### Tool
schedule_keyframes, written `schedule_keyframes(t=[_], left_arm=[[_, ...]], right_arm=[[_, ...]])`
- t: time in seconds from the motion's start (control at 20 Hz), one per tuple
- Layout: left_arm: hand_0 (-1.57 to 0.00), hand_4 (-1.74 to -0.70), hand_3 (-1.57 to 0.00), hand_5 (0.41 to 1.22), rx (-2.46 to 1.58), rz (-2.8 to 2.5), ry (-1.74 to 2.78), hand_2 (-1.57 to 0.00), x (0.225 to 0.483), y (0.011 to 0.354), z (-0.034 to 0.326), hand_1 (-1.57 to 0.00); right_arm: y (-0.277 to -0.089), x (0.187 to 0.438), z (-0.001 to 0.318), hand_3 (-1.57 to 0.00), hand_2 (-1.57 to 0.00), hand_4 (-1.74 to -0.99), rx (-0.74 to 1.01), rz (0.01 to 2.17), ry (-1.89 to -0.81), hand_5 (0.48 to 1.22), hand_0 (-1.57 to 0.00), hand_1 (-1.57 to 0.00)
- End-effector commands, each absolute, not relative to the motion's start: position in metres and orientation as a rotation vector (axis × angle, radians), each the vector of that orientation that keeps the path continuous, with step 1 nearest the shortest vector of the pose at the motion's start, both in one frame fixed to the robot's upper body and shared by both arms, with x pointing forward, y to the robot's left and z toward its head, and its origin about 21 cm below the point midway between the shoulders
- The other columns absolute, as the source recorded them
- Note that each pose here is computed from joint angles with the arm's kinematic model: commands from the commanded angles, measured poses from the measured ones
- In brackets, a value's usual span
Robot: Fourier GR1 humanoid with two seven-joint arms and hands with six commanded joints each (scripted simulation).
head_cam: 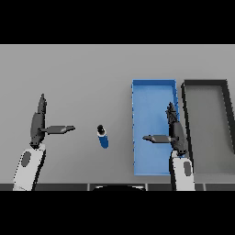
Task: Pick up the blue pipe and place it into the blue bin.
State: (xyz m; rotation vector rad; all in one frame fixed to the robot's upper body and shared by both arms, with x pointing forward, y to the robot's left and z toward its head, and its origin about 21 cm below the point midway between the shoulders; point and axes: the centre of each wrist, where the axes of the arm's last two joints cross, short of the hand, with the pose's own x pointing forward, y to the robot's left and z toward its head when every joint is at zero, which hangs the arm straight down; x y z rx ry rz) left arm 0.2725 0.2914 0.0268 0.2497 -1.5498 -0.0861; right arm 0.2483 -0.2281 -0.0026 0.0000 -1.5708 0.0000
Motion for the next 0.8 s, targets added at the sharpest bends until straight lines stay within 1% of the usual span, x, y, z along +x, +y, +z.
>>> schedule_keyframes(t=[0.0, 0.25, 0.3, 0.35, 0.4, 0.5, 0.6, 0.65, 0.75], left_arm=[[0.0, -0.97, 0.0, 0.593, 0.25, -0.086, -1.555, 0.0, 0.272, 0.291, 0.027, 0.0], [0.0, -0.97, 0.0, 0.593, 0.247, -0.091, -1.558, 0.0, 0.271, 0.29, 0.026, 0.0], [0.0, -0.97, 0.0, 0.593, 0.209, -0.243, -1.577, 0.0, 0.263, 0.304, 0.024, 0.0], [0.0, -0.96, 0.0, 0.592, 0.189, -0.333, -1.575, 0.0, 0.257, 0.312, 0.021, 0.0], [0.0, -0.96, 0.0, 0.59, 0.182, -0.384, -1.565, 0.0, 0.256, 0.323, 0.02, 0.0], [0.0, -0.96, 0.0, 0.592, 0.16, -0.443, -1.568, 0.0, 0.254, 0.328, 0.021, 0.0], [0.0, -0.96, 0.0, 0.594, 0.136, -0.45, -1.569, 0.0, 0.25, 0.332, 0.021, 0.0], [0.0, -0.96, 0.0, 0.593, 0.112, -0.465, -1.567, 0.0, 0.25, 0.334, 0.024, 0.0], [0.0, -0.98, 0.0, 0.584, 0.034, -0.524, -1.58, 0.0, 0.246, 0.331, 0.03, 0.0]], right_arm=[[-0.228, 0.248, -0.003, 0.0, 0.0, -1.205, -0.001, -0.001, -1.571, 0.629, 0.0, 0.0], [-0.23, 0.247, -0.002, 0.0, 0.0, -1.205, -0.004, 0.002, -1.576, 0.629, 0.0, 0.0], [-0.242, 0.238, 0.001, 0.0, 0.0, -1.205, -0.087, 0.135, -1.656, 0.629, 0.0, 0.0], [-0.246, 0.228, 0.003, 0.0, 0.0, -1.201, -0.13, 0.22, -1.697, 0.628, 0.0, 0.0], [-0.251, 0.224, 0.008, 0.0, 0.0, -1.197, -0.158, 0.272, -1.709, 0.627, 0.0, 0.0], [-0.251, 0.216, 0.009, 0.0, 0.0, -1.193, -0.172, 0.321, -1.699, 0.622, 0.0, 0.0], [-0.25, 0.217, 0.012, 0.0, 0.0, -1.206, -0.169, 0.325, -1.688, 0.625, 0.0, 0.0], [-0.249, 0.218, 0.014, 0.0, 0.0, -1.203, -0.168, 0.324, -1.686, 0.625, 0.0, 0.0], [-0.253, 0.217, 0.015, 0.0, 0.0, -1.192, -0.17, 0.338, -1.684, 0.621, 0.0, 0.0]])
